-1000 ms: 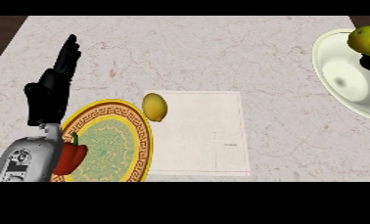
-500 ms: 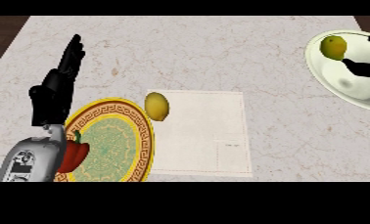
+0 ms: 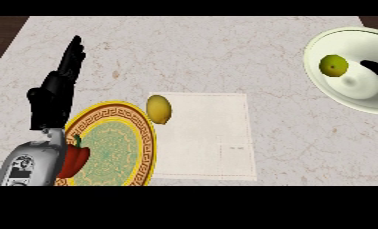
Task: Pick the pear from the placemat and place it in the bowl
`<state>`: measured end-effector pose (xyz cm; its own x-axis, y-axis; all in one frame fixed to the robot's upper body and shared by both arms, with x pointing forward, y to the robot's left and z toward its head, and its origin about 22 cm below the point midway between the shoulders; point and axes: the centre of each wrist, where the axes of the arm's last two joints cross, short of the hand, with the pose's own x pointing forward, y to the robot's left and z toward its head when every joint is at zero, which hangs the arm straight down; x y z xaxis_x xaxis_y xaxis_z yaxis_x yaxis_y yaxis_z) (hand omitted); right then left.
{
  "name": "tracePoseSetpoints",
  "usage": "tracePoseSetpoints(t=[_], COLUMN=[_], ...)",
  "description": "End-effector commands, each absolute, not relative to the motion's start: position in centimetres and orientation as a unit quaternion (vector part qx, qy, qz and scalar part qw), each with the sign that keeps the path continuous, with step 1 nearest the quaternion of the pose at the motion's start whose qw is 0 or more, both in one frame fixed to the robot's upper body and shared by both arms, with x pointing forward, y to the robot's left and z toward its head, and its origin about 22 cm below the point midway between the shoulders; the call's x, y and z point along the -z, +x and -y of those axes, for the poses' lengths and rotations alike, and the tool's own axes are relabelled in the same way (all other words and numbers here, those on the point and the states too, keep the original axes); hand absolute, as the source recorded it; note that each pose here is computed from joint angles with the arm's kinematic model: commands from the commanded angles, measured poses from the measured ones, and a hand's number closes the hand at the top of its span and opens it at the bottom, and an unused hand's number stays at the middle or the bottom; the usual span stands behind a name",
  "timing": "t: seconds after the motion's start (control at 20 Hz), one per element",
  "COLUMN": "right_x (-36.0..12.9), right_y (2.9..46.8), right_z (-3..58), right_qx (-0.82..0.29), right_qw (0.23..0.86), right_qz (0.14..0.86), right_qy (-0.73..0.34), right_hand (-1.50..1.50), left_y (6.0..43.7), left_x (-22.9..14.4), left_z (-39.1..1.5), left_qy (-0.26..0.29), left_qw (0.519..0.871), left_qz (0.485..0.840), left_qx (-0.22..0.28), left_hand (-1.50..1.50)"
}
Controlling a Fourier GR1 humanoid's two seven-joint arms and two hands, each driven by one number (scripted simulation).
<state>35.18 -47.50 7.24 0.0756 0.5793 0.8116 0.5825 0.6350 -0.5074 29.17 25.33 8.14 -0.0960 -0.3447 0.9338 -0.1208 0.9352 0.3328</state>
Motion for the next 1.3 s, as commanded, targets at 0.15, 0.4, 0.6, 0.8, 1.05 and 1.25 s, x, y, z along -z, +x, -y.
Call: tracePoseSetpoints(t=[0.15,0.4,0.6,0.8,1.05,1.25], right_x=[-7.1,-7.0,-6.1,-7.0,-3.8,-4.1], right_y=[30.4,27.7,24.2,21.2,17.4,18.0], right_z=[52.8,54.7,56.7,58.7,58.6,57.5], right_qx=[0.052,0.064,0.062,0.039,0.034,0.036], right_qw=[0.602,0.592,0.6,0.596,0.602,0.595], right_qz=[0.702,0.731,0.74,0.755,0.752,0.76], right_qy=[-0.377,-0.333,-0.297,-0.27,-0.267,-0.258], right_hand=[-1.5,-1.5,-1.5,-1.5,-1.5,-1.5], left_y=[28.6,28.2,29.8,29.3,29.0,29.6], left_x=[-8.7,-6.9,-8.3,-9.5,-7.2,-7.3], left_z=[-25.8,-25.6,-25.8,-28.8,-25.7,-26.2], left_qy=[0.168,0.177,0.175,0.178,0.177,0.169], left_qw=[0.657,0.659,0.666,0.659,0.661,0.658], left_qz=[0.731,0.727,0.721,0.728,0.726,0.73], left_qx=[0.074,0.074,0.073,0.071,0.075,0.069], left_hand=[0.0,0.0,0.0,0.0,0.0,0.0])
